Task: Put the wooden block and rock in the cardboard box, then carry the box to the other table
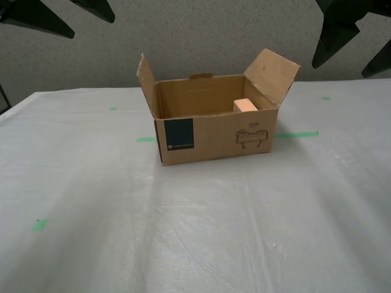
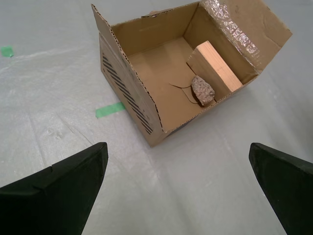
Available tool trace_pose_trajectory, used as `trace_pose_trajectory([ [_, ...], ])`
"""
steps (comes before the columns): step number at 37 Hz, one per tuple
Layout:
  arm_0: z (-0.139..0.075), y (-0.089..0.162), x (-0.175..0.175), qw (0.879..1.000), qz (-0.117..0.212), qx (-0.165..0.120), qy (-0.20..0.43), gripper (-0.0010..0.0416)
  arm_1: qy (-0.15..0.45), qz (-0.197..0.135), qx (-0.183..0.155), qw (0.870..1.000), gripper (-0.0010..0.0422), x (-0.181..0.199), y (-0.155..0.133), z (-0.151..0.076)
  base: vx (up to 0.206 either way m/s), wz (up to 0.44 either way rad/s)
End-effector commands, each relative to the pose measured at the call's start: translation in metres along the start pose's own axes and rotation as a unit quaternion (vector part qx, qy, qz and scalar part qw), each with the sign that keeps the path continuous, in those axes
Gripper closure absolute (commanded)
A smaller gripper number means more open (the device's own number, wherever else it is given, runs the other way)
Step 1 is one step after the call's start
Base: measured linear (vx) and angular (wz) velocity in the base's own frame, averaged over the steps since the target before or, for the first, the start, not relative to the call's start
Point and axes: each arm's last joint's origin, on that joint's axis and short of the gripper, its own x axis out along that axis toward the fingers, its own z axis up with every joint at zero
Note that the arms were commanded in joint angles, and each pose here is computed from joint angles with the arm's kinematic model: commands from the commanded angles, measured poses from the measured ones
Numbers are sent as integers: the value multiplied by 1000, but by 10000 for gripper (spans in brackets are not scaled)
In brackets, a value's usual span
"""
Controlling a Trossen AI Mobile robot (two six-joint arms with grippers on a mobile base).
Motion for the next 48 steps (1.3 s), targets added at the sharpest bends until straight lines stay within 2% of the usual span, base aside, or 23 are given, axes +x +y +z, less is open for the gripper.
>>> trace_pose_trajectory([
  [1, 0, 0, 0, 1000, -1, 2, -1, 16, 0, -1, -1, 1000, 16, 0, 0, 0, 0, 0],
  [48, 0, 0, 0, 1000, -1, 2, -1, 16, 0, -1, -1, 1000, 16, 0, 0, 0, 0, 0],
])
